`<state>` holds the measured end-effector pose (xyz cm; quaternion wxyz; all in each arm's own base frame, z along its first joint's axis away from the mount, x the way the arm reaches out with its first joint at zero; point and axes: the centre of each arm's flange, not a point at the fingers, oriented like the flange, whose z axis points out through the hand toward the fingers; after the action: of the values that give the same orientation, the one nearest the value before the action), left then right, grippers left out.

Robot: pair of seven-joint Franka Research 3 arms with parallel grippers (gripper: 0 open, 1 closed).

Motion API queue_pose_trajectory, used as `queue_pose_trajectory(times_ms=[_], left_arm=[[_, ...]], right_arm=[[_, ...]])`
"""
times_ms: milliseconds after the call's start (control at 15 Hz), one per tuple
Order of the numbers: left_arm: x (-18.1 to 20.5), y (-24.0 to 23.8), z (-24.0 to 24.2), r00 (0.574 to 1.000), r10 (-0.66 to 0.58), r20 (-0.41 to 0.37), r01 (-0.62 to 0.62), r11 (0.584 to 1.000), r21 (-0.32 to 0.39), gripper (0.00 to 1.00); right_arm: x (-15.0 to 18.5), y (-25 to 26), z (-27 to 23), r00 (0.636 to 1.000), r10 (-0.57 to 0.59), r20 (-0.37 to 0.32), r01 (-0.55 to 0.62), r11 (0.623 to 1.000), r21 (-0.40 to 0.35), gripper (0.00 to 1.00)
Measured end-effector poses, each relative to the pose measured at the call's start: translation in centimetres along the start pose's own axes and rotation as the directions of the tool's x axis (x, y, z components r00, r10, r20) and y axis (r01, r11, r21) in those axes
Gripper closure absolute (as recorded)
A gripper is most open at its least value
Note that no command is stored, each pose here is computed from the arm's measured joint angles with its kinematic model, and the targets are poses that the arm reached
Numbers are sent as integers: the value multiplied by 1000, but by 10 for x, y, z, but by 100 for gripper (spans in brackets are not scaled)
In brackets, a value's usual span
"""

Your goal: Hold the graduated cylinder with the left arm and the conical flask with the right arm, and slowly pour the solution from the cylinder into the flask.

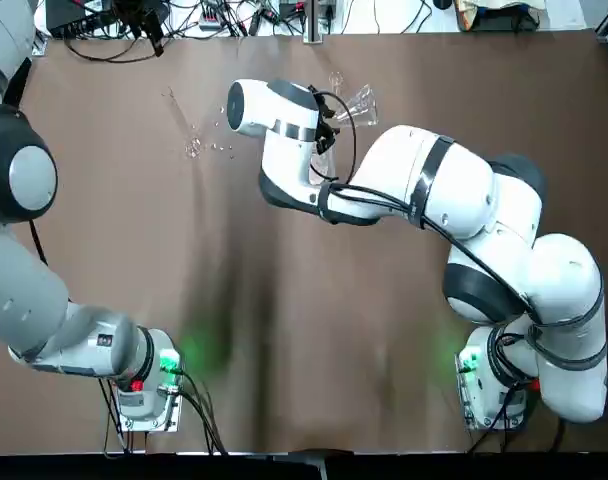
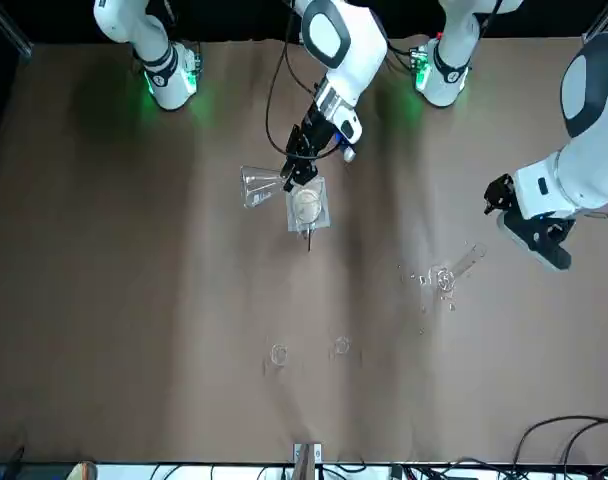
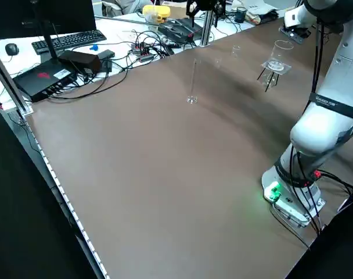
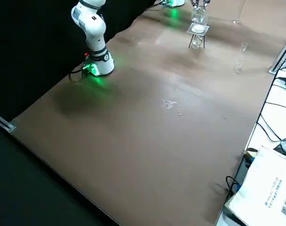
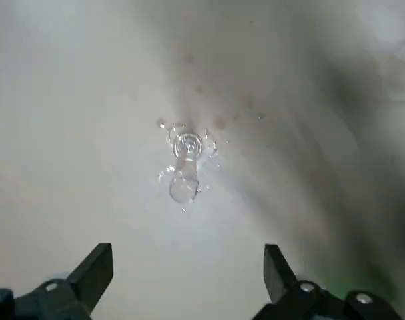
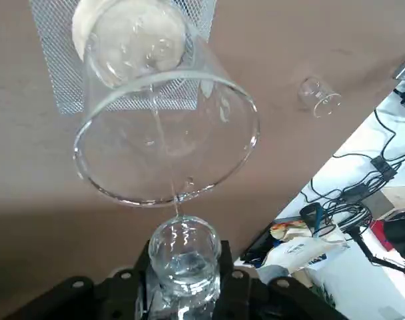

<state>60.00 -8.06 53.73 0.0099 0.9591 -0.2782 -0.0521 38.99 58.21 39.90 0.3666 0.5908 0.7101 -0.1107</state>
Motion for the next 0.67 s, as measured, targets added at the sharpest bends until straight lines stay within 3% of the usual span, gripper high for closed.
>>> queue_pose_trajectory(times_ms=[333,667], left_arm=[[-6,9,-5,967,-253,34,253,967,4,0],[-23,17,-15,867,-489,92,489,872,21,0]], right_arm=[[-16,17,3,992,61,-111,-47,991,121,61],[-40,32,-1,980,107,-165,-79,983,168,61]])
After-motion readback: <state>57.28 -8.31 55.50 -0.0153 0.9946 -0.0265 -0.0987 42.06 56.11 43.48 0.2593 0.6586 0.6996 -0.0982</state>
